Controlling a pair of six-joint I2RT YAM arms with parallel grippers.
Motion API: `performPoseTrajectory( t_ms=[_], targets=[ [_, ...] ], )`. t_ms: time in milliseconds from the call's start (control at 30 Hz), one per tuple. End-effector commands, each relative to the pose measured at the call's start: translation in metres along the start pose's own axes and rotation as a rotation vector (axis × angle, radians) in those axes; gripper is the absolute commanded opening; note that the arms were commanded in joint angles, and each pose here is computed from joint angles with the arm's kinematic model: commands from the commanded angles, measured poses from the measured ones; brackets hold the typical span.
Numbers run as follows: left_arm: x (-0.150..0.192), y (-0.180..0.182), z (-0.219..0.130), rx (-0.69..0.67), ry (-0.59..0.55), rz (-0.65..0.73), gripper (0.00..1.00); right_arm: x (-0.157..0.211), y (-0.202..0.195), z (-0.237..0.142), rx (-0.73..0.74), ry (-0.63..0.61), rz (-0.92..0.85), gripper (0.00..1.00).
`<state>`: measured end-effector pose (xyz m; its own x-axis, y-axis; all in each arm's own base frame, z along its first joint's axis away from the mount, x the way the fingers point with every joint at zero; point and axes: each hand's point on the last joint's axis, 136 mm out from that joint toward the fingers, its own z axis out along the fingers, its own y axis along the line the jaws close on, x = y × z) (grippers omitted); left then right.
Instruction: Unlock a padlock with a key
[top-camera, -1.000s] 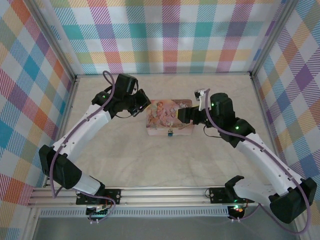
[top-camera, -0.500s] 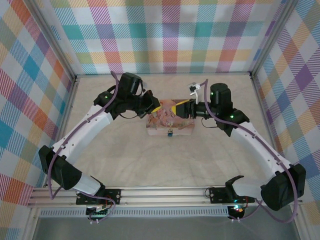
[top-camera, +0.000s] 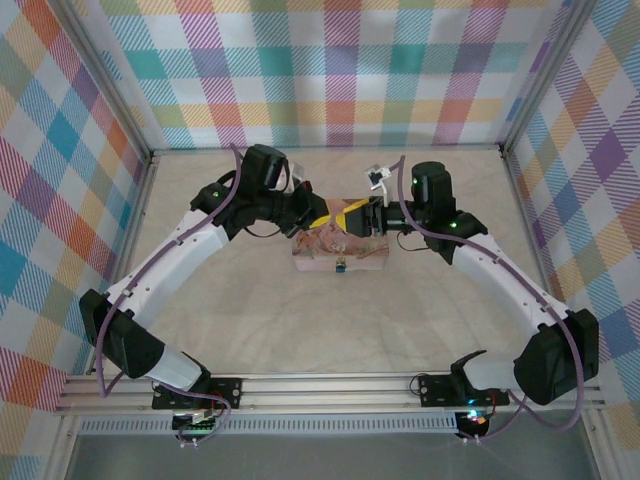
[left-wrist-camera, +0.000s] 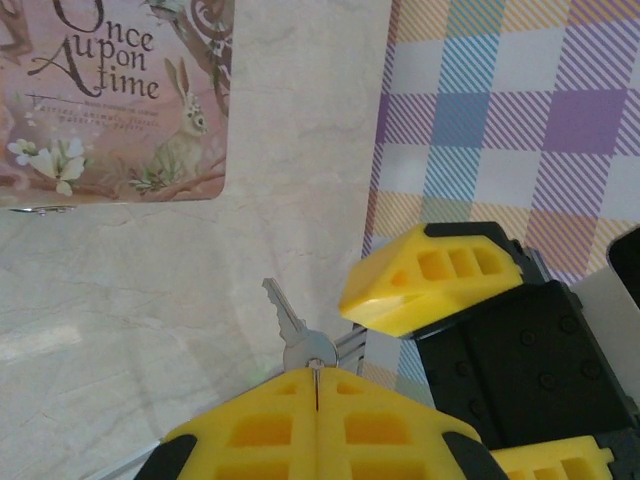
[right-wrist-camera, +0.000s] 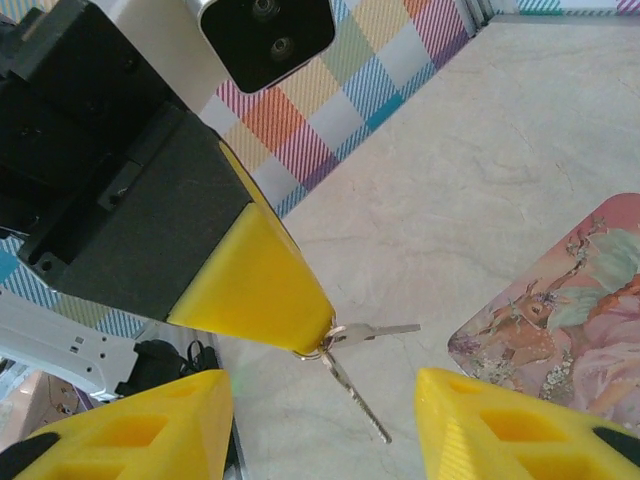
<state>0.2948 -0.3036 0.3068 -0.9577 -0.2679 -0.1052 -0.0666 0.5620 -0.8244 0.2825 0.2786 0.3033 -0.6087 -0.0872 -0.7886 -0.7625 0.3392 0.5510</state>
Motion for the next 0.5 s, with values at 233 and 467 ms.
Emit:
performPoseTrajectory(
  t_ms=[233, 467],
  targets=[
    [0.0083, -0.0206, -0.0025, 0.062, 0.036, 0.046, 0.0, -0.0139, 0.0149, -0.0006, -0.065, -0.009, -0.081, 0.49],
    [0.008, -0.0212, -0.0021, 0.064, 0.037, 0.047, 0.0, -0.0089, 0.0139, 0.0037, -0.089, 0.028, -0.062, 0.45]
  ],
)
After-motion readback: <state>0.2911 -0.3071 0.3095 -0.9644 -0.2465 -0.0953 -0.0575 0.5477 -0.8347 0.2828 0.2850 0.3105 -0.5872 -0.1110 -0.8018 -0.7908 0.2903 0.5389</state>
